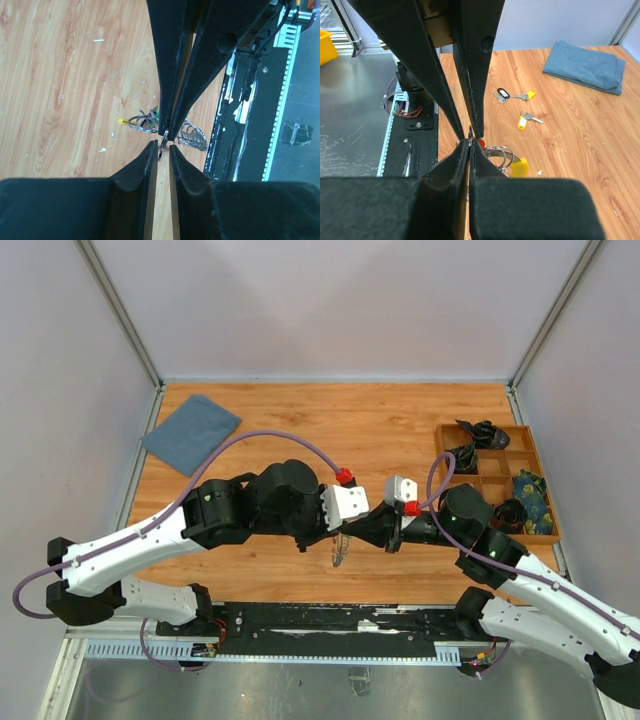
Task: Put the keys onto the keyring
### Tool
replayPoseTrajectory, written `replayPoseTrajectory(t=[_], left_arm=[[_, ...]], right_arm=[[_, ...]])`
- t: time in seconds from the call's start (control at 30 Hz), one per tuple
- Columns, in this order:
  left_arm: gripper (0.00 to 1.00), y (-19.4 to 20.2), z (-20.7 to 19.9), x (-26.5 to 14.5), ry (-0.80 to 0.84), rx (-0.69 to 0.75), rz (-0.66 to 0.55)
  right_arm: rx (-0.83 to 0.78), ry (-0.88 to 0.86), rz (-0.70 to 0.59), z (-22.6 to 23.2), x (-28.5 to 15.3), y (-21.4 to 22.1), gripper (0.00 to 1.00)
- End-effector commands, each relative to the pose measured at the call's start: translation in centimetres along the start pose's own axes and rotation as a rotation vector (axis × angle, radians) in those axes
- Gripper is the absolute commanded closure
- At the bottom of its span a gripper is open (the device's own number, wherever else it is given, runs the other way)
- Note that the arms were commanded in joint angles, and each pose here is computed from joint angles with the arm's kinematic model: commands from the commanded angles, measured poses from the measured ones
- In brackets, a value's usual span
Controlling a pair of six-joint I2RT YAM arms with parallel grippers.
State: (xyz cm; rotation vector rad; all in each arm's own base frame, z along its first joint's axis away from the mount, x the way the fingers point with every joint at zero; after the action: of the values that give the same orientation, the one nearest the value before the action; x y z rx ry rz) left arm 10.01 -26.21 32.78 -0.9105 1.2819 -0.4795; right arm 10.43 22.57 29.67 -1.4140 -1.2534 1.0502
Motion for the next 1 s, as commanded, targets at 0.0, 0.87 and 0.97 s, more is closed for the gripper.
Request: replayPoseTrajectory(t=[0.0,0.87,0.97], left_arm=[[0.76,-1.2,-0.5,-0.8,0.024,0.007,-0.108],[0.72,-0.6,-0.7,-0.7,0.049,0.022,-0.116],[0.77,-0.7,-0.7,-0.7,0.045,0.025,-0.121]], right_arm=[[-0.046,-0.023,-0.067,0.4,-0.4,-2.3,1.00],[-0.068,-0.016,-0.093,0.6,-1.2,-3.9,1.00],[-0.069,-0.015,-0.093,0.6,-1.2,-4.0,1.00]])
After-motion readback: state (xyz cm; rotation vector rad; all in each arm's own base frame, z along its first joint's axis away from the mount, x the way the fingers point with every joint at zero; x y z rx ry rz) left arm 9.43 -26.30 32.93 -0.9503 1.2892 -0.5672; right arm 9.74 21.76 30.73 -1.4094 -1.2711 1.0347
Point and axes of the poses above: each gripper's point midway between its finger pads, its own x axis out along the fingers, its own z axis along the line the jaws close on, y = z × x, the point moved 6 cm from there along -x, back along the fingers, and after that the axes turned 8 degrees about -x, right-handed, at the moved point
